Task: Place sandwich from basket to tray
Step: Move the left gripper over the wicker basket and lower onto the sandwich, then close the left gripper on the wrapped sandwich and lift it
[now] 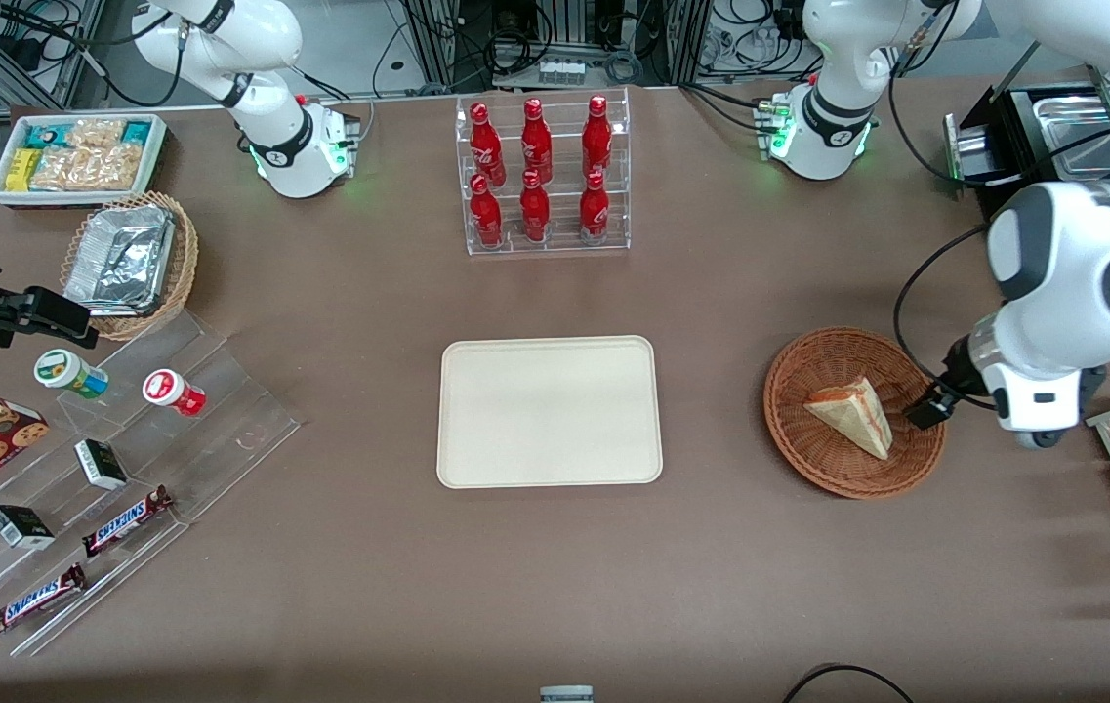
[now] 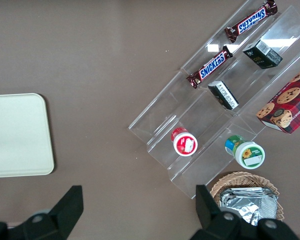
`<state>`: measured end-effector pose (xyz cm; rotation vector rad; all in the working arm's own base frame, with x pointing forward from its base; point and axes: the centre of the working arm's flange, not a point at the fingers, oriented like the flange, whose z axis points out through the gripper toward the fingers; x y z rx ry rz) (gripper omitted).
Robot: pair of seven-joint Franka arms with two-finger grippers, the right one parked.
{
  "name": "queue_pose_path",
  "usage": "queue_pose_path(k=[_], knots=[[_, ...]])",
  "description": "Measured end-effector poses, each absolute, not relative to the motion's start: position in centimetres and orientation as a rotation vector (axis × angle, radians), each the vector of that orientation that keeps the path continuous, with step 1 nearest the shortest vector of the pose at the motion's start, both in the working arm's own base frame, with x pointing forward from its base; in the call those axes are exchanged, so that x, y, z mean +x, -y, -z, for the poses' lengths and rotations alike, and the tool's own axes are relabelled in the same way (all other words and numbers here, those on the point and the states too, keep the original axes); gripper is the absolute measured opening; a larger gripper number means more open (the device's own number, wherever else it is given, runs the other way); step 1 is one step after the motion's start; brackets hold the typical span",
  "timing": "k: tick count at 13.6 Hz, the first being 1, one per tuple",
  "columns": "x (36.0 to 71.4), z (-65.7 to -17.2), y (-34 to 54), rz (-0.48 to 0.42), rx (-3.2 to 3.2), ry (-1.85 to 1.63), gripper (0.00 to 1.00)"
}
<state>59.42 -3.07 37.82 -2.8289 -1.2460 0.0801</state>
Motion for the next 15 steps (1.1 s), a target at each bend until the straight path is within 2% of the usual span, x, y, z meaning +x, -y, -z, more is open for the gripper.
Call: queue_pose_path(k=[3,8,11,15], knots=[[58.0,-33.9,3.4,-0.011,-2.826,1.321,1.0],[56.2,-30.5,6.2,0.078,-2.843,1.378,1.0],[54.7,-28.5,6.4,0.053,-2.837,1.371,1.0],[54.4,-27.3,6.3,0.029,-2.828,1.37,1.0]])
